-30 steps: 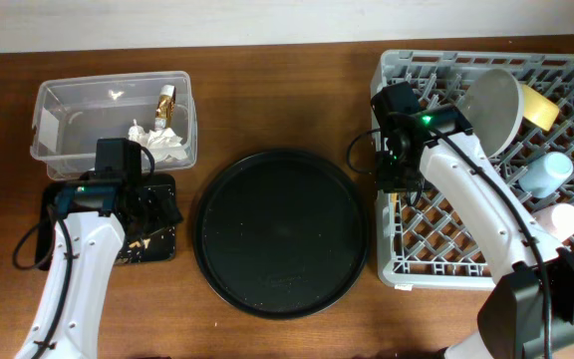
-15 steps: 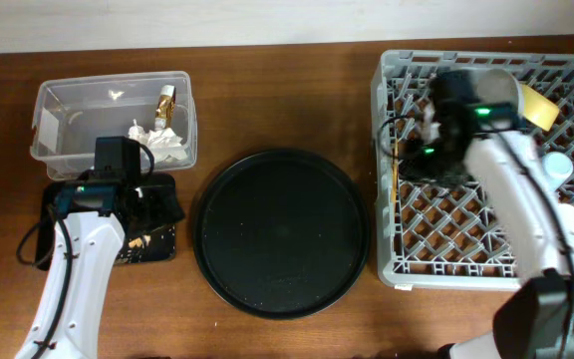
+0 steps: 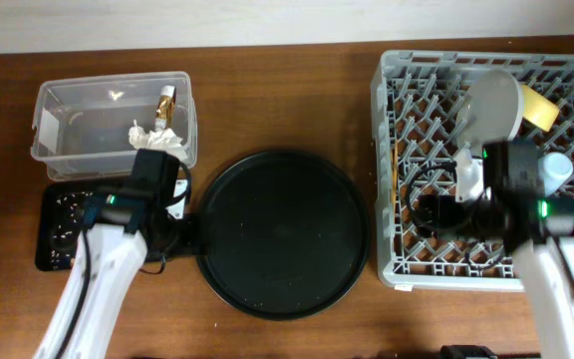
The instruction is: Sort waste into correct bins and load items into the dishwasher rack
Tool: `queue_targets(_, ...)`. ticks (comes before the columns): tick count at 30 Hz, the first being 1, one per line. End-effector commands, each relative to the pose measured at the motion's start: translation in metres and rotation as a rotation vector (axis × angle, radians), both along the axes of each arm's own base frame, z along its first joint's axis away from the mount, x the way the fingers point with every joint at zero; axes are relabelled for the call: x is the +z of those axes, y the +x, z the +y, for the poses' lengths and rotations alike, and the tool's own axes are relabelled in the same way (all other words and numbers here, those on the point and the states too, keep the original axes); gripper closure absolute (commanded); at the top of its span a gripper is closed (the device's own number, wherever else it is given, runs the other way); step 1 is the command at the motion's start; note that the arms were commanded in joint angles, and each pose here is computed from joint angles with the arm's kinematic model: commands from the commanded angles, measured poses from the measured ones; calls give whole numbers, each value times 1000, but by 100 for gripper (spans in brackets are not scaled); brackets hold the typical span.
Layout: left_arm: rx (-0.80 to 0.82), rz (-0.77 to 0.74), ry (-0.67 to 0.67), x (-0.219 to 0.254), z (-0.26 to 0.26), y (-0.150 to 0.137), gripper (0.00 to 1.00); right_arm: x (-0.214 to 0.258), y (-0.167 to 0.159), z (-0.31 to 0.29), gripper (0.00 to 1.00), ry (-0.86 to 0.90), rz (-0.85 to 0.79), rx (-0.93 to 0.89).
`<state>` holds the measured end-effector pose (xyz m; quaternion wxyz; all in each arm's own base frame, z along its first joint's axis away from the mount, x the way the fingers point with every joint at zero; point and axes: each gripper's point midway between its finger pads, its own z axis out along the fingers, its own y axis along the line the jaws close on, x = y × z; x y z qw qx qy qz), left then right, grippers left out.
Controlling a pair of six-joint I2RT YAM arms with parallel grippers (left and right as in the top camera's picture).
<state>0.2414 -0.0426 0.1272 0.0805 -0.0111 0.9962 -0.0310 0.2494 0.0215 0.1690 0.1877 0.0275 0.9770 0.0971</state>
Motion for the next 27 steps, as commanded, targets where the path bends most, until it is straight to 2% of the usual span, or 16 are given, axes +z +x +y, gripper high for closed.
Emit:
queue_targets(1,-29,-329,-29,39,-1,-6,1,3,-32,-1,2,-23,-119,-8)
queue_targets(4,-5,-577,-29,63,9,-17,1,20,-47,-1,2,-29,-251,-23)
queue_targets(8,0,-735,-56,88,9,-21,1,27,-51,-1,2,-30,-293,-23)
queue_targets(20,-1,-723,-54,85,10,-23,0,28,-52,-1,2,-31,-300,-23)
queue_targets(23,-1,-723,-54,85,10,-23,1,34,-55,-1,2,-32,-335,-24)
queue_targets(25,-1,-723,-54,85,10,-23,1,41,-58,-17,2,-116,-380,-71)
queue_targets(27,-1,-723,-55,85,10,-23,1,49,-64,-15,2,-129,-433,-55)
